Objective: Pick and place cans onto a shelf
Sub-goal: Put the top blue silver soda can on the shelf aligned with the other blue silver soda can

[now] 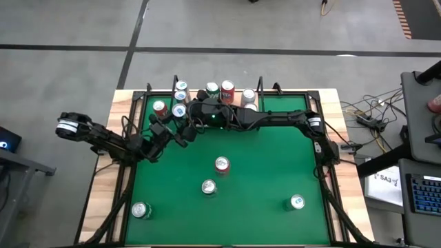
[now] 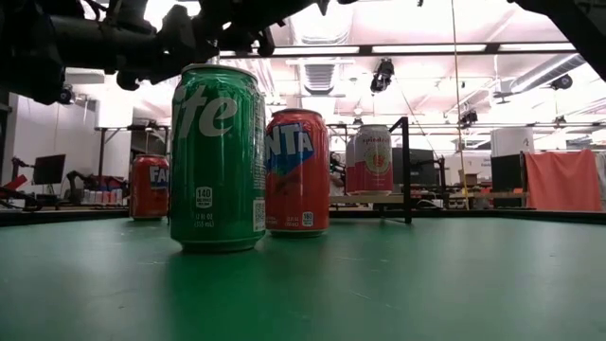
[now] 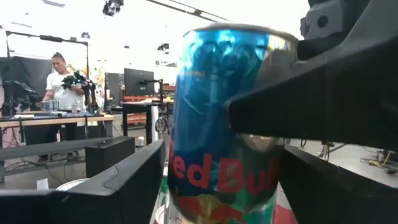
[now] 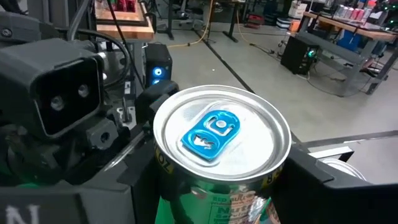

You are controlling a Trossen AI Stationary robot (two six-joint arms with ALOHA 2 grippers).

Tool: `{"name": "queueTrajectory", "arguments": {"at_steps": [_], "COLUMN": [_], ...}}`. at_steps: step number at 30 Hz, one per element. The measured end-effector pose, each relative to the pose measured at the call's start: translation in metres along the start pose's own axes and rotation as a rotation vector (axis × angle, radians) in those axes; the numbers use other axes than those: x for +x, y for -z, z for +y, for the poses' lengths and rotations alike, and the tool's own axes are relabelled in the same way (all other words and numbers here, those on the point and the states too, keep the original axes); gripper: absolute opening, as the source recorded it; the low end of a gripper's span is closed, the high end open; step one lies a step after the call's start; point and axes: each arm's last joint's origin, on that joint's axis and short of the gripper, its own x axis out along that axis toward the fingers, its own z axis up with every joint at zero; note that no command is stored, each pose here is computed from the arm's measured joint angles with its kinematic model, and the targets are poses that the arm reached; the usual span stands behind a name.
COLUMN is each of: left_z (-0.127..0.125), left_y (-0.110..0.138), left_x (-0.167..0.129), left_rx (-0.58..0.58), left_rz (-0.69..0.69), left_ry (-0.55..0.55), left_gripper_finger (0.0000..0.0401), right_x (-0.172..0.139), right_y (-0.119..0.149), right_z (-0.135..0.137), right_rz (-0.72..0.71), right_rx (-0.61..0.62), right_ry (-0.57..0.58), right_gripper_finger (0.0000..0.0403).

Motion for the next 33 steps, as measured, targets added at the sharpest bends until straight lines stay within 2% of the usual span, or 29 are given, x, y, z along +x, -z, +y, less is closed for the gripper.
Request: {"name": "queueTrajectory", "arguments": {"at_steps": [5,10,21,24,33], "left_z": [-0.004,-0.007,-0.003,-0.005,-0.003], "left_y": [-0.006,-0.009,-0.018,-0.017,-0.025], "left_x": [0.004,0.004,0.001,0.001,-0.004], "left_rx": [0.014,0.044,0.017,0.053,0.068], "left_rz": [0.016,0.014,-0.007,0.001,-0.017], "left_ry": [-0.036,-0.007,-0.004,0.017,0.037], "left_gripper_finger": [0.0296,0.0302,0.0302,0.0305,0.0355], "right_x": [0.0,-0.001,-0.009,-0.011,-0.019], "right_y": [0.0,-0.001,-0.011,-0.012,-0.022], "right_z": [-0.001,-0.002,-0.005,-0.006,-0.016], "right_rz": [0.001,0.002,-0.015,-0.011,-0.022], "right_rx": [0.0,0.003,0.002,0.001,-0.016], "right_ry": [0.008,0.005,0.01,0.009,0.026], "right_gripper_finger": [0.0218,0.0218,0.0218,0.0218,0.0218]}}
